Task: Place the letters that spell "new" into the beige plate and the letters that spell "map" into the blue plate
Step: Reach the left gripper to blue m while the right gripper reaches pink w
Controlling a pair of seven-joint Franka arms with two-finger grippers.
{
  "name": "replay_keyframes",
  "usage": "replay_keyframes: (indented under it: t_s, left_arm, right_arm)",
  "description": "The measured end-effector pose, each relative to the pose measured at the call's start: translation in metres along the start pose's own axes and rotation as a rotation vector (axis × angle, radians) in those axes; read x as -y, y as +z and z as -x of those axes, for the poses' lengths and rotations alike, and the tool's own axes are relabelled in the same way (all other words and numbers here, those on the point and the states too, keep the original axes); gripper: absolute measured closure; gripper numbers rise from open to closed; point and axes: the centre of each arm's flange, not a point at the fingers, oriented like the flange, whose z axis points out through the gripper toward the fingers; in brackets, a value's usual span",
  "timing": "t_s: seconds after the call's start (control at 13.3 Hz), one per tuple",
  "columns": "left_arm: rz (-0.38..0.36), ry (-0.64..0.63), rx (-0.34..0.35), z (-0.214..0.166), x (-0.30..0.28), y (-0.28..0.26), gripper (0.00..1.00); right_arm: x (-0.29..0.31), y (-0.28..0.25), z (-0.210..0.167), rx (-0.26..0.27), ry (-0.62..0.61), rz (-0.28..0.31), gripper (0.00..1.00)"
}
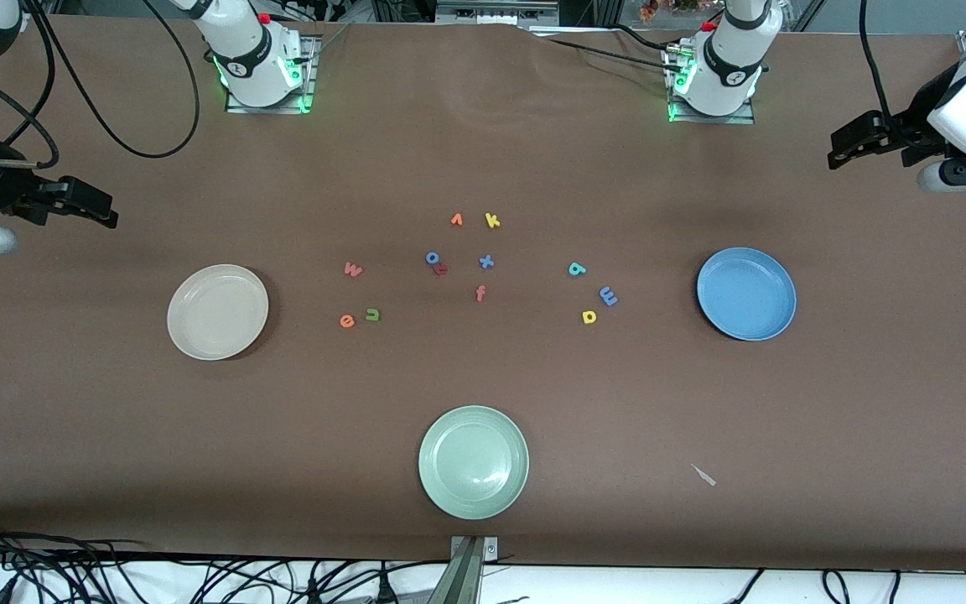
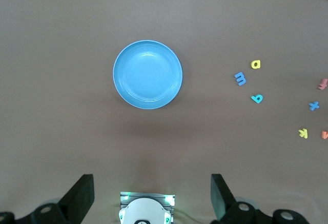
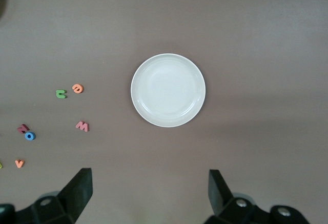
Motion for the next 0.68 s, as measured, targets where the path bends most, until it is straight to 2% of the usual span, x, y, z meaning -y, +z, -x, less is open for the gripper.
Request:
replay_keyframes:
  t_s: [0.23,0.53,0.68]
  left_arm:
    - [0.003,0.030,0.006,0.012,-0.016,0.004,0.00]
    - [-0.011,0.034,0.087,0.011,-0.019,0.048,0.00]
    - [-0.012,0.047,0.083,0.008,-0.026,0.059,0.00]
  right_arm:
    - [0.000,0.000,0.000,0.000,0.000,0.000,0.00]
    - [0.000,0.000,0.000,0.000,0.000,0.000,0.00]
    - [0.000,0.000,0.000,0.000,0.000,0.000,0.00]
